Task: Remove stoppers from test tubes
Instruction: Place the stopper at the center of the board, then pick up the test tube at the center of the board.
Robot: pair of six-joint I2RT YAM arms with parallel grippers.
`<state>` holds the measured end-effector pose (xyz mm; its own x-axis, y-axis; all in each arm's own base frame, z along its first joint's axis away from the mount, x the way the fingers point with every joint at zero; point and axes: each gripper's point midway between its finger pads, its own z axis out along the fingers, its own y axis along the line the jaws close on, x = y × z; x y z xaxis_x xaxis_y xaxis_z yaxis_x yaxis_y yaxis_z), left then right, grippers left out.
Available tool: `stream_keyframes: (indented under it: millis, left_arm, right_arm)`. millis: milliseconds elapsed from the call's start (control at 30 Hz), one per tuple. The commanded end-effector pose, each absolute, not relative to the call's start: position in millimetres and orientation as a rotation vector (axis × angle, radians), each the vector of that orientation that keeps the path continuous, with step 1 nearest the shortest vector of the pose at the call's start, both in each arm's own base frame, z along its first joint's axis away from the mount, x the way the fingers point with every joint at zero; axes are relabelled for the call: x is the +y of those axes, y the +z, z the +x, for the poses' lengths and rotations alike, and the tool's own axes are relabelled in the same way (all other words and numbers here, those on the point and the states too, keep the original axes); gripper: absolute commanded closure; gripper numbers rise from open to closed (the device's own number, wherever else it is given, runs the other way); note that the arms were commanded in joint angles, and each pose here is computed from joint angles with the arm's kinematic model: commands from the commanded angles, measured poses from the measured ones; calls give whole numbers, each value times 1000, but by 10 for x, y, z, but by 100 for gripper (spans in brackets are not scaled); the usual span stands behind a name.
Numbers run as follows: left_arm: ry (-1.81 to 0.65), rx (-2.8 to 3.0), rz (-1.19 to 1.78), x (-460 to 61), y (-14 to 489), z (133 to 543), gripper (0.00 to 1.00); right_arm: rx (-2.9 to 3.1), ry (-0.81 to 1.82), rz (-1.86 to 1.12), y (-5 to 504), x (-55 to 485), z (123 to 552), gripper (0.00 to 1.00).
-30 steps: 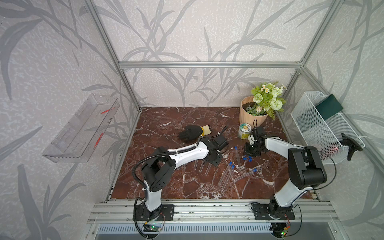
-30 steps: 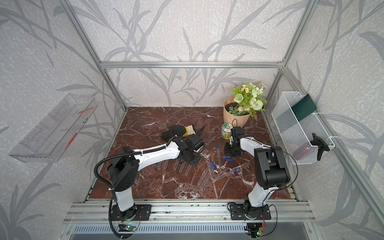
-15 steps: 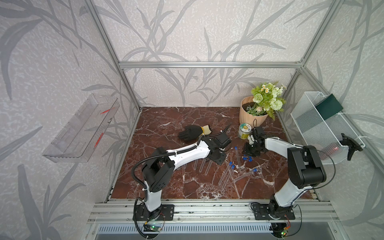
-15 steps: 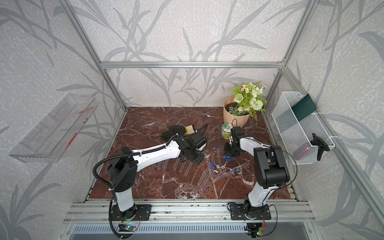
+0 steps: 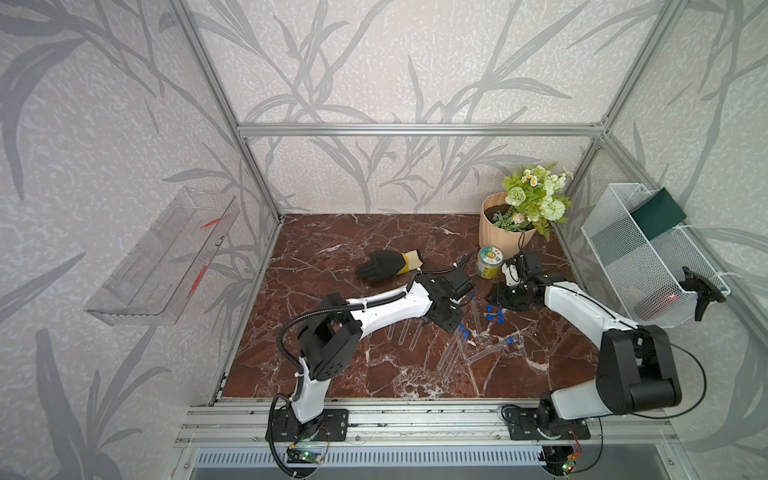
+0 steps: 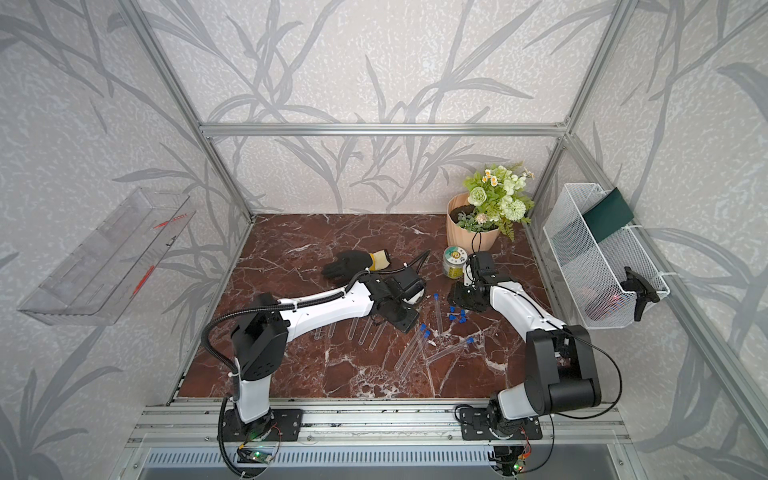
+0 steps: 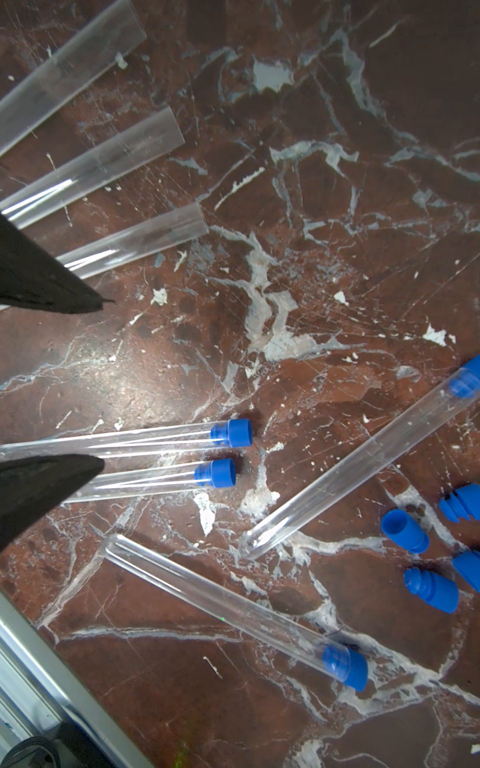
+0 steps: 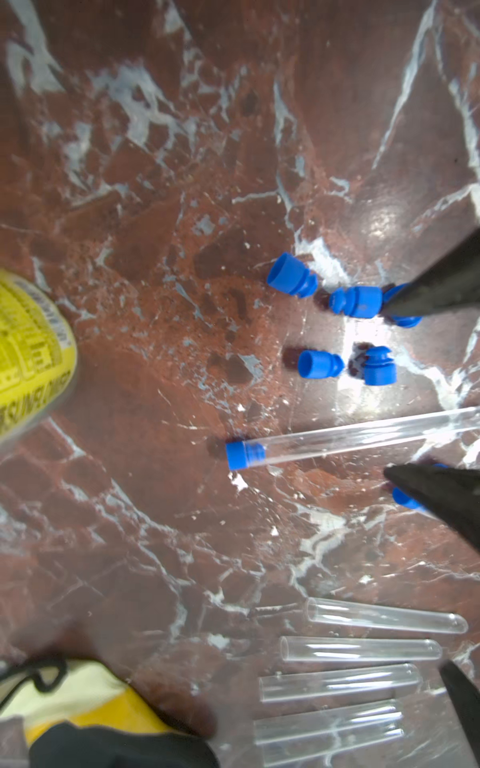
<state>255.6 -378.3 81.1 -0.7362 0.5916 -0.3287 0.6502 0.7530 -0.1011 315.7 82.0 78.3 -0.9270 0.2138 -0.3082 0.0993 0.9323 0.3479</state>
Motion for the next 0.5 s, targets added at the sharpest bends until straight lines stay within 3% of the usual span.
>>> stream_keyframes:
  millis: [0, 133, 467]
  left_arm:
    - [-291, 2702, 1009, -3831, 763, 2496, 45]
    - [-264, 2719, 1037, -3861, 685, 2447, 45]
    - [-196, 2757, 1058, -3856, 497, 2347, 46]
  right_arm:
    - [2778, 485, 216, 777, 816, 2961, 31]
    - [2757, 508, 206, 849, 828, 2855, 19]
    - [2685, 532, 197, 993, 820, 2678, 5]
